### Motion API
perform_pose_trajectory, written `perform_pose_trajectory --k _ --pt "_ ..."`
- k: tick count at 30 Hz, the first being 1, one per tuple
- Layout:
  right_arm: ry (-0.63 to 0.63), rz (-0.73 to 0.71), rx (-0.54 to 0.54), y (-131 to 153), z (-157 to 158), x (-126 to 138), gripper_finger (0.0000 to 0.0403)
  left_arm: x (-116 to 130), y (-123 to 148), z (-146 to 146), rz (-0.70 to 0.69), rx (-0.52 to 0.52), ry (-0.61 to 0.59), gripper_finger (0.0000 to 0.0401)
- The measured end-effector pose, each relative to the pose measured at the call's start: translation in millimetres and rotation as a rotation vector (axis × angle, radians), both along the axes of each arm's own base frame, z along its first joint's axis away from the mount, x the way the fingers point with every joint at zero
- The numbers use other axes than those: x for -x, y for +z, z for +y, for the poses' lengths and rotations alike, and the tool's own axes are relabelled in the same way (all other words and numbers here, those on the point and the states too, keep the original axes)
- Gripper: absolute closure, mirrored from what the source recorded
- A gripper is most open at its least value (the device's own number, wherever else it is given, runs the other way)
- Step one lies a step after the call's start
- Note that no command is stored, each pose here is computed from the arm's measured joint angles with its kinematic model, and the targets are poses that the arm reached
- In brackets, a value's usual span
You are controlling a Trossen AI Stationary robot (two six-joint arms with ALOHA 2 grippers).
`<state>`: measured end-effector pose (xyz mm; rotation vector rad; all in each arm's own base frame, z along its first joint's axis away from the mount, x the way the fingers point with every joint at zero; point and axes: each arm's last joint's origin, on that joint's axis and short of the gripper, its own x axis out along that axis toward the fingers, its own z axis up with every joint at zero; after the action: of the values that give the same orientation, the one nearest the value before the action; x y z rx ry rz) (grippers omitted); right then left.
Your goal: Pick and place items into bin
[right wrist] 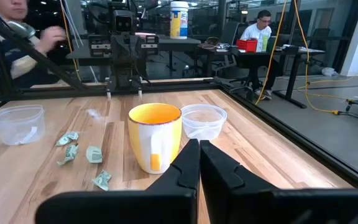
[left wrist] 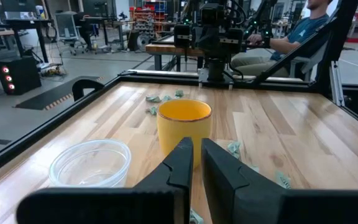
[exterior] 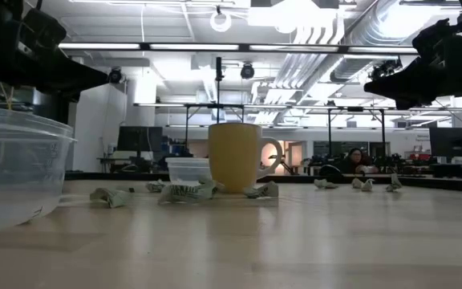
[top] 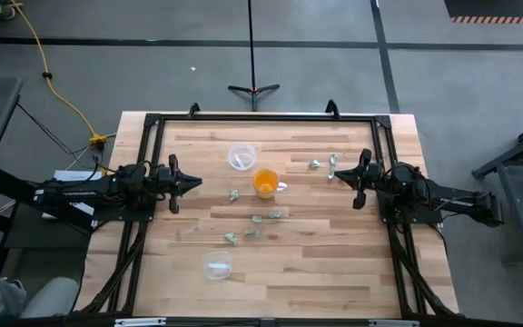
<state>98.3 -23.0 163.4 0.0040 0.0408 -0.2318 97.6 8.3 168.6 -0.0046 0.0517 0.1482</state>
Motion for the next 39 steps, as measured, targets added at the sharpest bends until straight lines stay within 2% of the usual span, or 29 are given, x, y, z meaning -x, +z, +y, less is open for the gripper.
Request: perform_pose_trajectory --k 39 --pt "0.000 0.000 0.000 0.0 0.0 0.0 0.0397 0.0 0.0 0.0 0.000 0.000 0.000 0.0334"
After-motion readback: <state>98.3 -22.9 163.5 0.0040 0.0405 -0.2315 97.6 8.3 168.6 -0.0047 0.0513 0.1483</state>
